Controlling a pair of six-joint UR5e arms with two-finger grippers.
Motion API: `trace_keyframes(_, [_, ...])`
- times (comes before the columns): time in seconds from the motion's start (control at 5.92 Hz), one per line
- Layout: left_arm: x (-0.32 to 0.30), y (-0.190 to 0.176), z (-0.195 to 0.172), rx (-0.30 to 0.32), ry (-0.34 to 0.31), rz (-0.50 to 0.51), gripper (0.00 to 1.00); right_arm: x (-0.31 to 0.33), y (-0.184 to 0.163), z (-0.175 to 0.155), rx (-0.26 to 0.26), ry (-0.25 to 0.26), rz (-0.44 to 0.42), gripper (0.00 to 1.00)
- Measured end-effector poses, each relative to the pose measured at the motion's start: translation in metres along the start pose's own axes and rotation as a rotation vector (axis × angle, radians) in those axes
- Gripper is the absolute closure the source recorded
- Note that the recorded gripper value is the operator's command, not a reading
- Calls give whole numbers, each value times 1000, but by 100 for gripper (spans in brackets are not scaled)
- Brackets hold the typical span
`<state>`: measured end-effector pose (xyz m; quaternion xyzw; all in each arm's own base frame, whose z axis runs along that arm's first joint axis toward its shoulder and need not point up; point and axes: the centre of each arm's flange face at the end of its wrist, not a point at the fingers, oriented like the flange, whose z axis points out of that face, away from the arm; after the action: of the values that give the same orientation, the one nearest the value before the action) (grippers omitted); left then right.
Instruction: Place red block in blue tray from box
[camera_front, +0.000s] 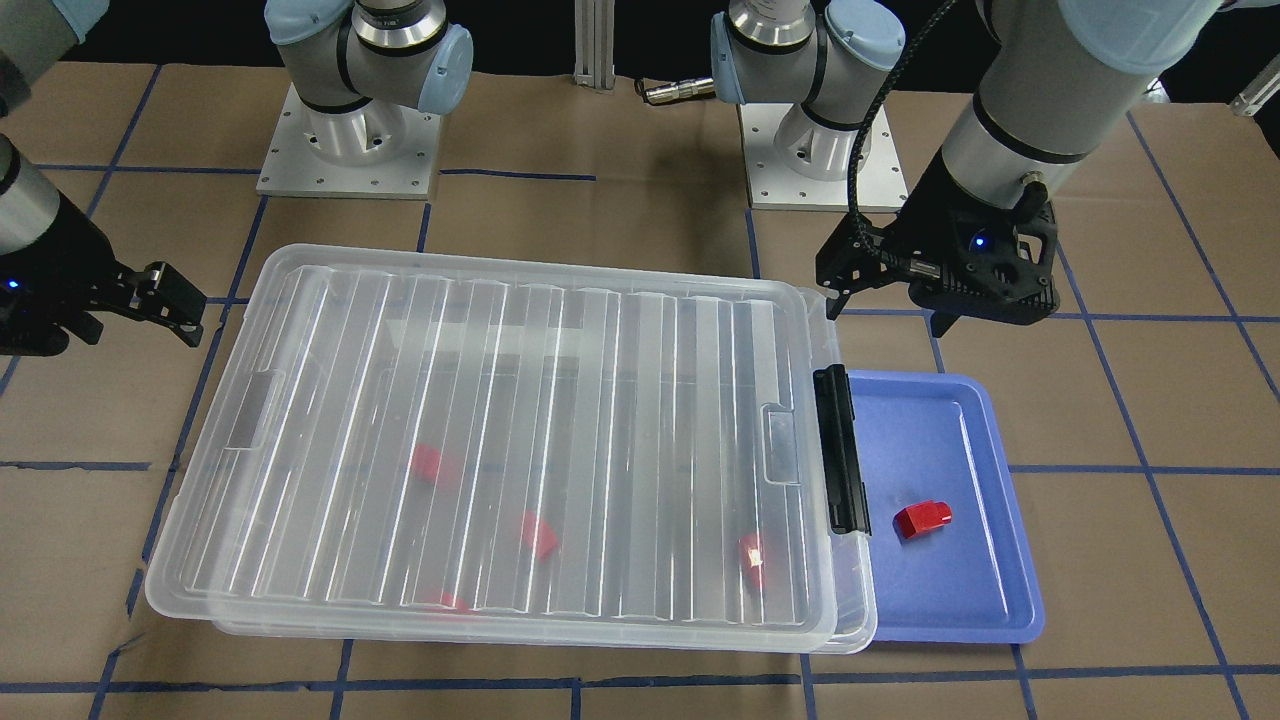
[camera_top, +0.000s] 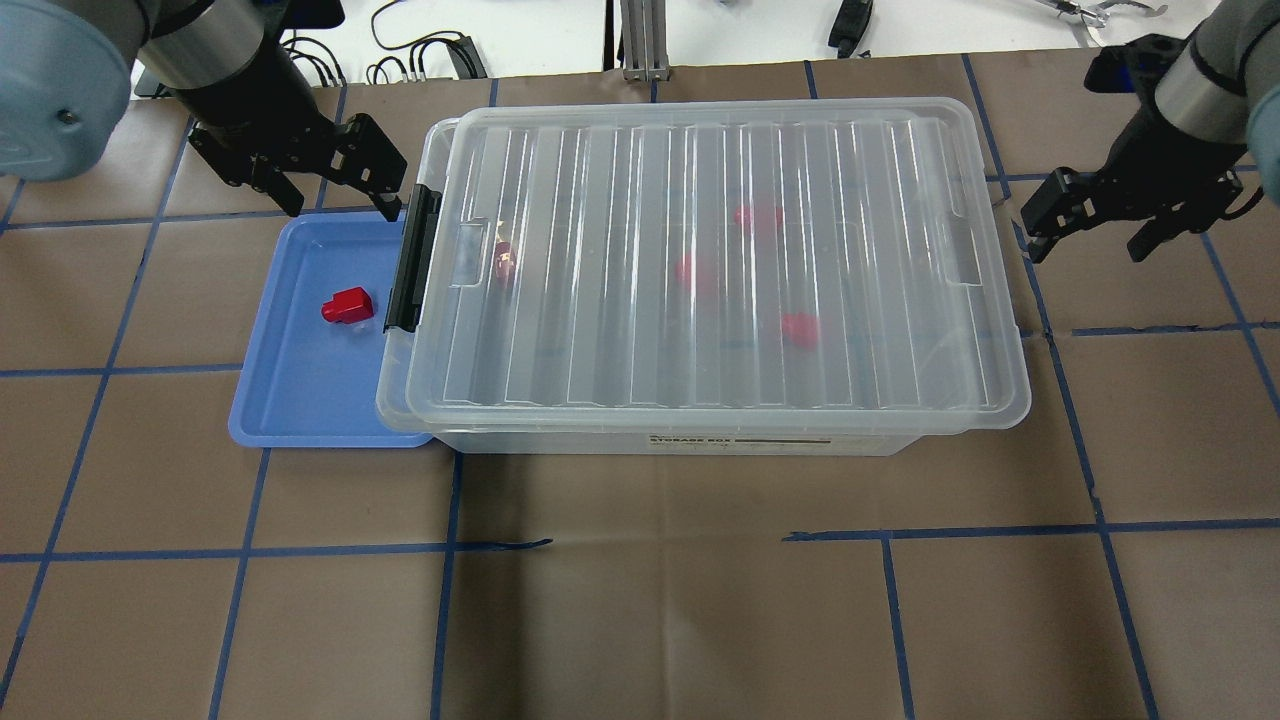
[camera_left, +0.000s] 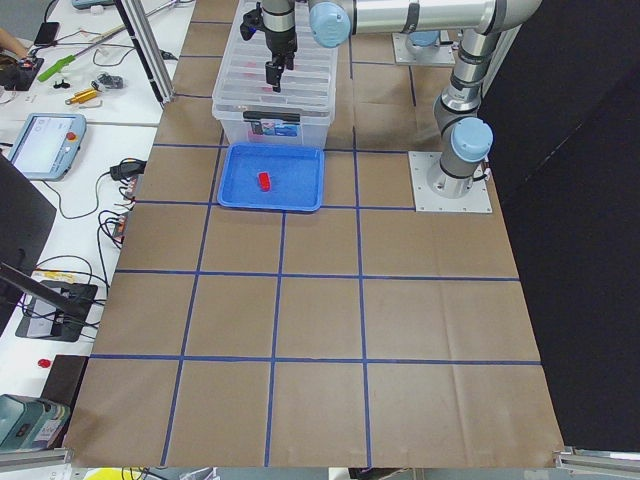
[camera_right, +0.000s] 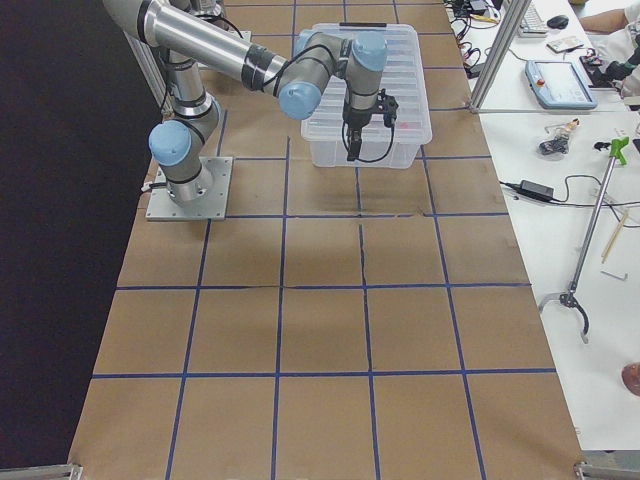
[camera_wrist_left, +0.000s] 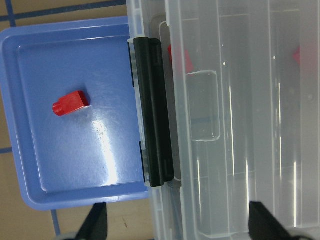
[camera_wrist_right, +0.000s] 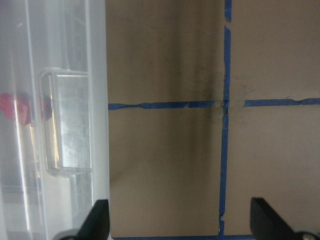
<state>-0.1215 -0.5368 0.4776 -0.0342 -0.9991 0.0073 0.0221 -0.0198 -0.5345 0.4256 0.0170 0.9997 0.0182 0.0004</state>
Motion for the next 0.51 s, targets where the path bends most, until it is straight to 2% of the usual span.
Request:
trace_keyframes(0.17, [18,10,-1,-2,-31,-62,2,-26,-4,-40,-9,0,45,0])
trace_keyframes(0.34, [29,21,-5,7,-44,-59,2,-64,-1,-65,-14,2,89,0])
trace_keyframes(0.51, [32,26,-9,26,-49,-50,2,-102,5,-76,-11,5,113,0])
